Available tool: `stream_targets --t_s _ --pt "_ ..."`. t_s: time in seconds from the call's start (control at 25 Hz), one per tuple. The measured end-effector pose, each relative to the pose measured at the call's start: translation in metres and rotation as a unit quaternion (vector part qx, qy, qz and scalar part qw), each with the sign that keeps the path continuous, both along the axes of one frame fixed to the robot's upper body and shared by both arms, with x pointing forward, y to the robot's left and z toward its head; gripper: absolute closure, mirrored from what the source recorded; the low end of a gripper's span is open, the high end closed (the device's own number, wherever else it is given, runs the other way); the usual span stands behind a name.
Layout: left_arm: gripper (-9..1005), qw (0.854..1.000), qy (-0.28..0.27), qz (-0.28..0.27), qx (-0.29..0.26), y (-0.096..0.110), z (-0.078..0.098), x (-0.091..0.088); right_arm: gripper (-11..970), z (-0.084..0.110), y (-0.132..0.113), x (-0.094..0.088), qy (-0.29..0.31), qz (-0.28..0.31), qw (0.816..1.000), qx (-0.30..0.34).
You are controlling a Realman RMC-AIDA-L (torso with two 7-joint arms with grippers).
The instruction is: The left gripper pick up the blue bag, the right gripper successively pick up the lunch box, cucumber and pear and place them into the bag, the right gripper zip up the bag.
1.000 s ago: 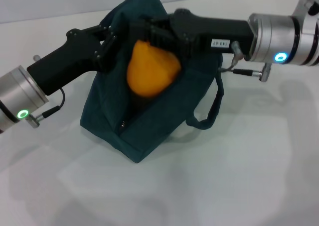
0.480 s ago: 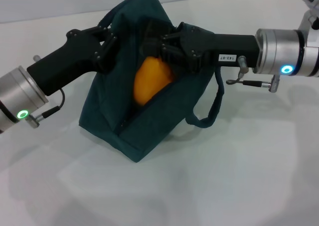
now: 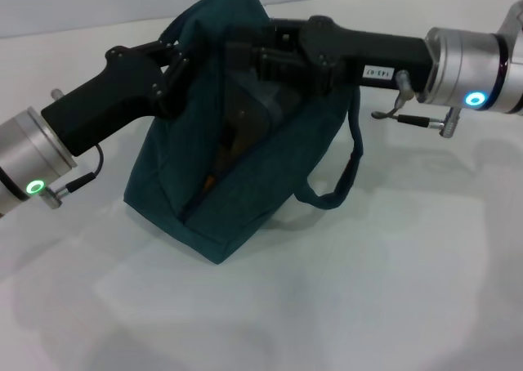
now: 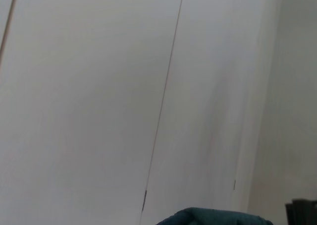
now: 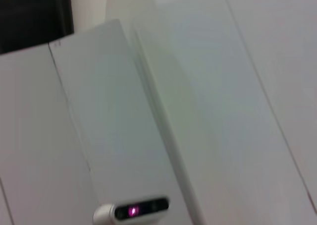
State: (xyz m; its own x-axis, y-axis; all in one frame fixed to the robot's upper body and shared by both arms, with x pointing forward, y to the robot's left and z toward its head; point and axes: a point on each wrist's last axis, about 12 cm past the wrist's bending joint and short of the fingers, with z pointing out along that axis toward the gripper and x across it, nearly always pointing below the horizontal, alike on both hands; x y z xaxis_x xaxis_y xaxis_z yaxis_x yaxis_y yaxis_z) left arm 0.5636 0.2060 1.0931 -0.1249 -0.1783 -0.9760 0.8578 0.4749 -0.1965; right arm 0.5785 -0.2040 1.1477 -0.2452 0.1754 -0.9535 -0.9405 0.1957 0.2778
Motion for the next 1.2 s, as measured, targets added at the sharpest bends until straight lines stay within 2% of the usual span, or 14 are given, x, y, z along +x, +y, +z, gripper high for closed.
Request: stream_targets --t_s 0.08,0.2,0.4,0.6,0.76,0.92,1.2 --pt "937 1.0 0.0 0.005 0.001 0.001 -0.001 0.0 539 0.0 -0.003 -0.002 -0.001 0.0 1.0 0.004" --pt "937 1.0 0.002 0.026 0.004 0.005 -0.003 0.002 532 0.003 -0.013 -0.009 -0.011 0.011 1.0 0.014" --pt "937 0.998 -0.001 0.059 0.007 0.012 -0.006 0.004 520 0.004 -0.047 -0.024 -0.021 0.018 1.0 0.011" --pt "937 0.998 -0.004 0.066 0.007 0.014 -0.005 0.005 516 -0.014 -0.067 -0.034 0.016 0.016 0.998 -0.051" --pt "937 0.998 -0.006 0.067 0.008 0.014 -0.005 0.006 521 -0.033 -0.065 -0.036 0.045 -0.001 0.994 -0.096" --pt "937 0.998 -0.009 0.064 0.011 0.013 -0.005 0.006 537 -0.048 -0.051 -0.035 0.06 -0.014 0.99 -0.124" --pt "937 0.998 -0.01 0.061 0.013 0.011 -0.005 0.006 540 -0.053 -0.029 -0.03 0.058 0.007 0.988 -0.144"
